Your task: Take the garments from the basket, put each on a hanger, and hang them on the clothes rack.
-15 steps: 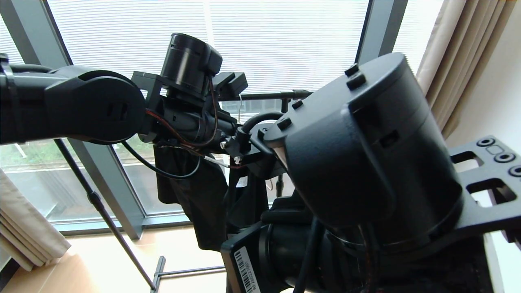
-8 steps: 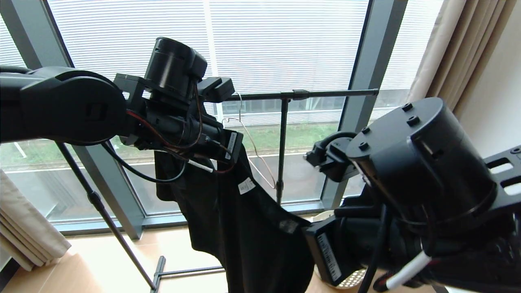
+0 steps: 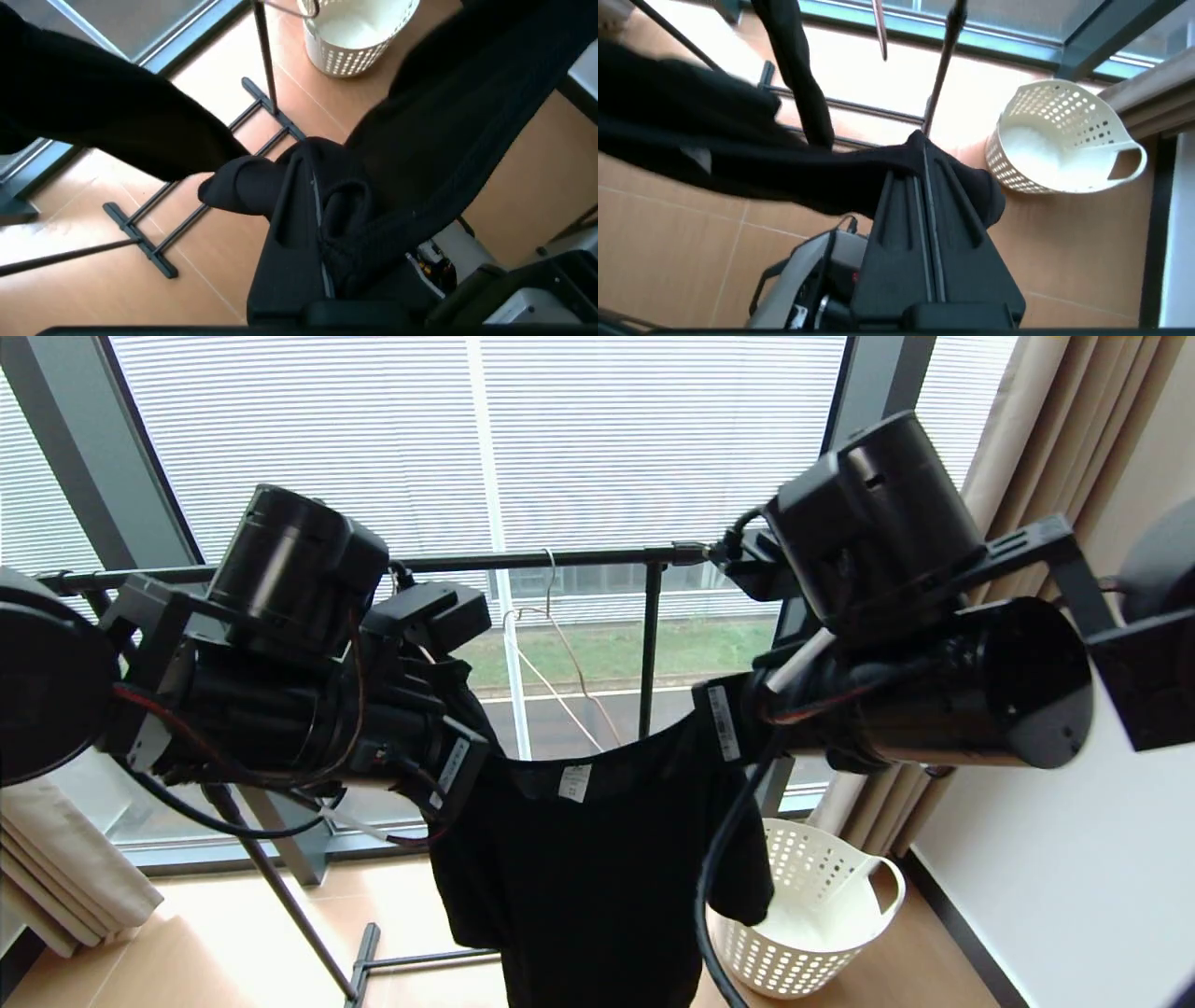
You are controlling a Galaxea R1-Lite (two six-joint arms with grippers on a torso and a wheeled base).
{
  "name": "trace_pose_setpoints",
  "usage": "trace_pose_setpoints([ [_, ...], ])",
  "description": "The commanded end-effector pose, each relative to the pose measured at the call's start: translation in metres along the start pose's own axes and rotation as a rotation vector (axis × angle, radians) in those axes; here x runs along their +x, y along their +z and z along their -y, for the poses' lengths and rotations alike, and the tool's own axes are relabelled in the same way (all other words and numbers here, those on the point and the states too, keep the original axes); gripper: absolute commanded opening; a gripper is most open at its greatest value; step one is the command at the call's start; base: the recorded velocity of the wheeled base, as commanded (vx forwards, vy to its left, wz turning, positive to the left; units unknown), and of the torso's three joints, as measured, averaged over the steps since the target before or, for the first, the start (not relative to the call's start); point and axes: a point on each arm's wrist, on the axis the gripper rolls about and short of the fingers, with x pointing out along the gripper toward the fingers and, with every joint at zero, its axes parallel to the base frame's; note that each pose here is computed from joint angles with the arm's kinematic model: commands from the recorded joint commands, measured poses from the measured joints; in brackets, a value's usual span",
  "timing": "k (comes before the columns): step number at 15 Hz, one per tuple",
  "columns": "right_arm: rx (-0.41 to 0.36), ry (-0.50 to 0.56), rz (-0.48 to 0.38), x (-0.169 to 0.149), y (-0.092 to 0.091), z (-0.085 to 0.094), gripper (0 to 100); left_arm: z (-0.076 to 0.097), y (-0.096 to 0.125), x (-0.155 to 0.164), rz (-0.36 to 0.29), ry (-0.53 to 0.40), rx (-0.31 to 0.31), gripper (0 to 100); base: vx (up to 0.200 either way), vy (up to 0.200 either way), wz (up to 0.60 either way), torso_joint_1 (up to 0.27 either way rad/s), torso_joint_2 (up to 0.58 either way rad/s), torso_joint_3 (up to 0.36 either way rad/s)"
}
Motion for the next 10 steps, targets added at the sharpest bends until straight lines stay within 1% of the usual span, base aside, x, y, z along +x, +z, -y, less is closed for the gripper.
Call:
trace_pose_setpoints([
  [1, -0.010, -0.004, 0.015, 0.046, 0.017, -0.029, 0, 0.019, -0.019, -0.013, -0.021, -0.050, 0.044, 0, 0.000, 0.000, 0.00, 0.000, 0.00, 0.000],
  [3, 0.007, 0.013, 0.054, 0.058, 0.029, -0.040, 0, 0.037, -0.029, -0.007, -0.064, -0.102, 0.085, 0, 0.000, 0.000, 0.00, 0.000, 0.00, 0.000],
  [5, 0.010, 0.027, 0.077, 0.060, 0.036, -0.047, 0, 0.051, -0.032, -0.006, -0.079, -0.143, 0.081, 0, 0.000, 0.000, 0.00, 0.000, 0.00, 0.000],
  [6, -0.003, 0.030, 0.060, 0.069, 0.031, -0.054, 0, 0.062, -0.031, -0.007, -0.073, -0.176, 0.066, 0, 0.000, 0.000, 0.00, 0.000, 0.00, 0.000],
  [7, -0.008, 0.030, 0.053, 0.075, 0.028, -0.058, 0, 0.072, -0.029, -0.009, -0.067, -0.201, 0.071, 0, 0.000, 0.000, 0.00, 0.000, 0.00, 0.000],
  [8, -0.018, 0.041, 0.050, 0.075, 0.024, -0.064, 0, 0.077, -0.028, -0.011, -0.061, -0.218, 0.074, 0, 0.000, 0.000, 0.00, 0.000, 0.00, 0.000],
  [10, -0.023, 0.046, 0.043, 0.079, 0.020, -0.069, 0, 0.085, -0.022, -0.014, -0.043, -0.241, 0.050, 0, 0.000, 0.000, 0.00, 0.000, 0.00, 0.000],
])
